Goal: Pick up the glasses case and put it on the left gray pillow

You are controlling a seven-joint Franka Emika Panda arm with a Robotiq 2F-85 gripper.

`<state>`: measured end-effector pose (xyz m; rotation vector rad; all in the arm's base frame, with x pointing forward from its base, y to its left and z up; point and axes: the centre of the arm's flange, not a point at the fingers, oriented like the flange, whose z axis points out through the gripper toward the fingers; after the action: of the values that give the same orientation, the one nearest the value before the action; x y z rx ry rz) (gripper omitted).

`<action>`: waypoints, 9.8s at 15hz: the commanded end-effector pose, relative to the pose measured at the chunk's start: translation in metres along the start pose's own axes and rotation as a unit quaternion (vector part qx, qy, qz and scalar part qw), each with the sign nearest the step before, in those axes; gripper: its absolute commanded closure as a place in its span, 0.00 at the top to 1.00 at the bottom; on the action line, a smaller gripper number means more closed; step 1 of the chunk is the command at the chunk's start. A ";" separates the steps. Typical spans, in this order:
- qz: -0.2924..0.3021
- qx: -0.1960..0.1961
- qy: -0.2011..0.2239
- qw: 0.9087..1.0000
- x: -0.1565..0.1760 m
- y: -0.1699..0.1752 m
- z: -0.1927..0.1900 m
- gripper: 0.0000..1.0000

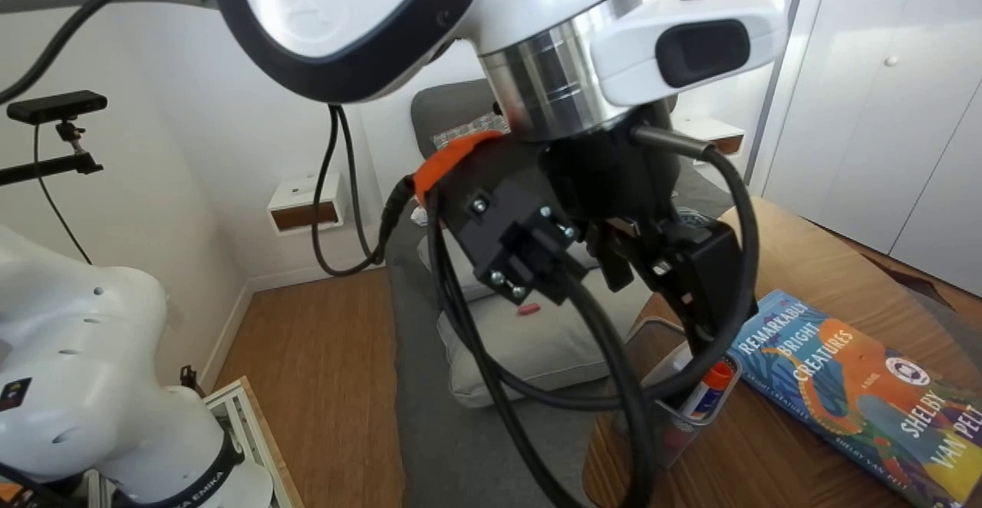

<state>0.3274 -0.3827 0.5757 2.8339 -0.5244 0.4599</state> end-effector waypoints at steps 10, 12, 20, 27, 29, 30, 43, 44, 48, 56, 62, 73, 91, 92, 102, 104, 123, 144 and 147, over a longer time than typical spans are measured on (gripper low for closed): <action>-0.072 0.085 0.020 0.994 0.014 0.041 0.034 1.00; -0.074 0.091 0.020 0.993 0.023 0.039 0.040 1.00; -0.063 0.130 -0.027 0.989 0.048 0.039 0.081 1.00; -0.069 0.143 -0.073 0.985 0.055 0.036 0.083 0.51; -0.072 0.155 -0.080 0.982 0.055 0.035 0.080 0.40; -0.075 0.158 -0.081 0.981 0.055 0.034 0.079 0.30; -0.101 0.120 -0.048 0.986 0.060 0.037 0.005 0.09; -0.102 0.119 -0.040 0.987 0.061 0.036 -0.004 0.09; -0.111 0.121 -0.009 0.986 0.058 0.033 -0.047 0.09; -0.108 0.212 0.117 0.964 0.060 -0.009 -0.106 0.09; -0.123 0.221 0.106 0.962 0.078 -0.029 -0.101 0.34; -0.189 0.247 0.080 0.947 0.119 -0.108 -0.085 0.09; -0.385 0.318 0.004 0.867 0.173 -0.358 -0.045 0.34; -0.386 0.317 0.005 0.866 0.173 -0.357 -0.045 0.34; -0.319 0.345 -0.040 0.882 0.166 -0.465 0.020 0.09; -0.305 0.368 -0.049 0.877 0.155 -0.508 0.034 0.09; -0.020 0.518 -0.066 0.853 0.075 -0.603 0.225 0.09; -0.044 0.563 -0.081 0.822 0.072 -0.614 0.290 0.09; -0.012 0.560 -0.076 0.825 0.074 -0.640 0.295 0.09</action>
<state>0.6937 0.0737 0.2327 4.0281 -0.1028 0.6600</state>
